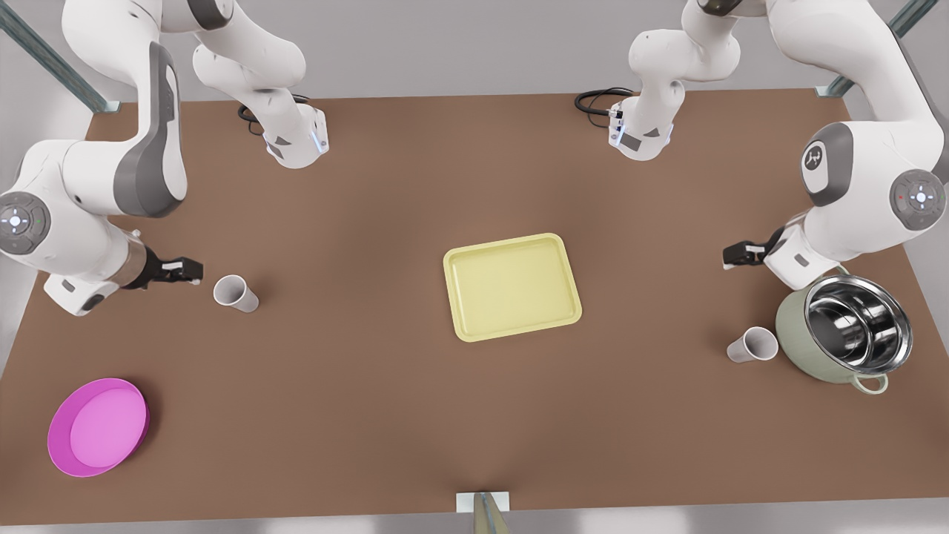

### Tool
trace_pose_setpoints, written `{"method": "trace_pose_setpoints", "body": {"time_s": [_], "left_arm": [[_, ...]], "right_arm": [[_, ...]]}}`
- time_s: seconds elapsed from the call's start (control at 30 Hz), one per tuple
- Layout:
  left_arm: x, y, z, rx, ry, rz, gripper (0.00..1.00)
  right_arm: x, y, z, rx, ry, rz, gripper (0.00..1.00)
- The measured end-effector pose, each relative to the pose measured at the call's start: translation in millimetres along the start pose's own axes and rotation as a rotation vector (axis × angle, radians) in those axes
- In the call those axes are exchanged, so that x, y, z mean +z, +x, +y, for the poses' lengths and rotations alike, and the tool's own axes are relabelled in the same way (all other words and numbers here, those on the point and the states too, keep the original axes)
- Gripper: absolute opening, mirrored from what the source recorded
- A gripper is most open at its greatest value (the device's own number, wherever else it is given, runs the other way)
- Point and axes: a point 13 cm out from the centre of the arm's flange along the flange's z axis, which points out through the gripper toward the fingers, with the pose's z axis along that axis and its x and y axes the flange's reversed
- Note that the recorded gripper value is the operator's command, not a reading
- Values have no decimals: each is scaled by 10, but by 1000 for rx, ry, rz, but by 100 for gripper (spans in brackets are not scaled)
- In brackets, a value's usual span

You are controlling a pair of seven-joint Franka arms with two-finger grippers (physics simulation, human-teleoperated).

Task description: Use both arms to respectively pick up the white IKEA cups from the middle-left and middle-right positions, then place the white IKEA cups onto the middle-middle tray, ensuring that the cups remain upright and do not tip over

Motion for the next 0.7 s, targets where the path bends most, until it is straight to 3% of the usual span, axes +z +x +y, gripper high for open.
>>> {"method": "trace_pose_setpoints", "body": {"time_s": [0.13,0.27,0.37,0.7], "left_arm": [[42,-61,11,-7,-1,-6,100],[950,-1028,494,-74,-24,33,100],[1509,-1325,784,-100,-30,28,100],[2498,-1115,1284,-154,-25,50,100]], "right_arm": [[199,-154,22,-29,1,-2,100],[884,-134,96,-69,-7,79,100],[1332,-74,25,-72,-18,99,100],[2458,0,-248,-55,-43,100,100]]}}
